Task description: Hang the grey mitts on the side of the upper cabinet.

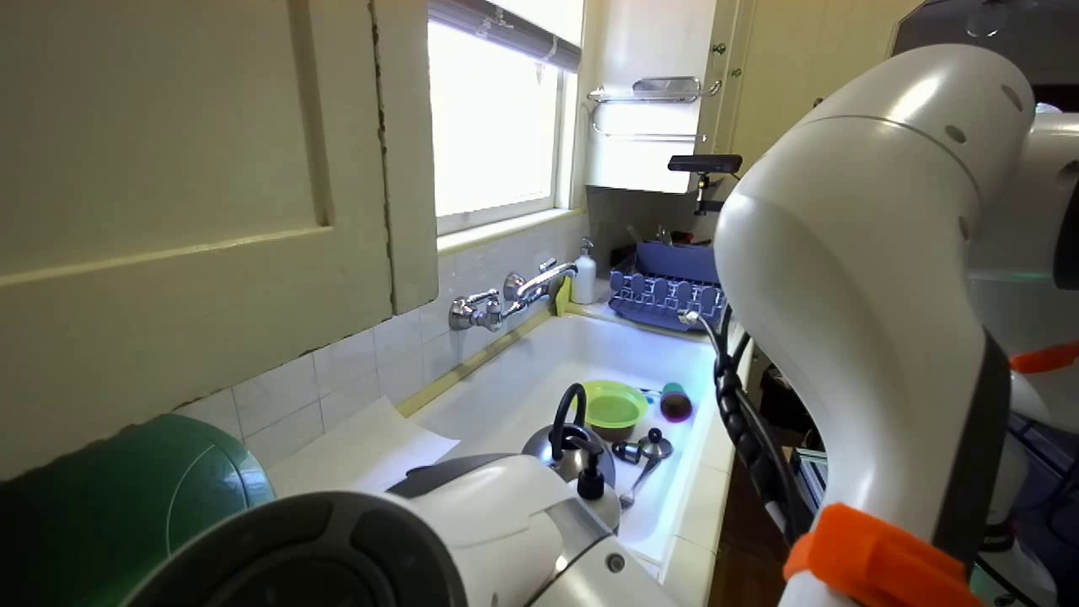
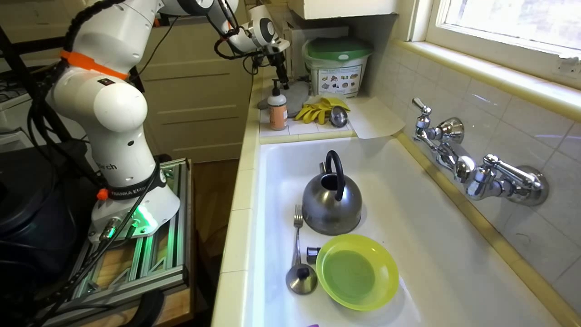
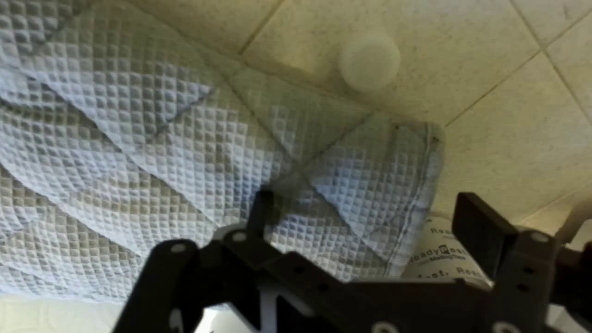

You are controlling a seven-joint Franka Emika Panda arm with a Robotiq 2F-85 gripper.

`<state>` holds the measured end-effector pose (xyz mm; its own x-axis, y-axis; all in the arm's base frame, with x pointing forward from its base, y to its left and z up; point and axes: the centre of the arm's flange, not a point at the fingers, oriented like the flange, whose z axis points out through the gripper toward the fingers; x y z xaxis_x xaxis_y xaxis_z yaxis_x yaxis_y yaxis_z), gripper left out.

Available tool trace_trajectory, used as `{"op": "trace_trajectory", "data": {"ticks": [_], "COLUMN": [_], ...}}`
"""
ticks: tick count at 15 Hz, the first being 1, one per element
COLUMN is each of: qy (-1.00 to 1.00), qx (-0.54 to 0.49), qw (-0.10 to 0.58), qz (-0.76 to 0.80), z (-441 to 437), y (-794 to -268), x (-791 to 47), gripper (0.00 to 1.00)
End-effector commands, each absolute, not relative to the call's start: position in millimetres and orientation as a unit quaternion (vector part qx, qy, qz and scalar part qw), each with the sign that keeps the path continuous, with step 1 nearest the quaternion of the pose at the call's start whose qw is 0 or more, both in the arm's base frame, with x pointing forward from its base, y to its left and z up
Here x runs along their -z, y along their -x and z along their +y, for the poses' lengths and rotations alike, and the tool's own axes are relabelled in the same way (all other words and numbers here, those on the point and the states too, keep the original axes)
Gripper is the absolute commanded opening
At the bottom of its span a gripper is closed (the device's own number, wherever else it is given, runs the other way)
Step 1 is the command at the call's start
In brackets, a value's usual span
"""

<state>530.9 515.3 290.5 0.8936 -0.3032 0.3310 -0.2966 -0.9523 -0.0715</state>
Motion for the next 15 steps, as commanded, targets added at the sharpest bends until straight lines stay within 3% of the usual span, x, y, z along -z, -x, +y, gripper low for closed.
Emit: {"op": "trace_trajectory", "data": {"ticks": [1, 4, 5, 8, 9, 13, 15], "qy": [0.971, 0.971, 0.971, 0.971, 0.971, 0.97, 0.969], "qx": [0.188, 0.186, 0.184, 0.179, 0.178, 0.167, 0.162], "qw": [0.009, 0.0, -0.003, -0.01, -0.012, -0.014, -0.009], "qz": [0.151, 0.151, 0.151, 0.156, 0.159, 0.178, 0.186], "z": [529.5, 525.3, 523.5, 518.7, 517.7, 507.0, 497.8], "y": [-542.3, -543.0, -543.0, -543.3, -543.3, -535.0, -526.5], "x": [-275.8, -268.7, -267.5, -269.5, -271.4, -293.1, -311.5], "gripper": [0.86, 0.71, 0.7, 0.44, 0.29, 0.02, 0.0]}}
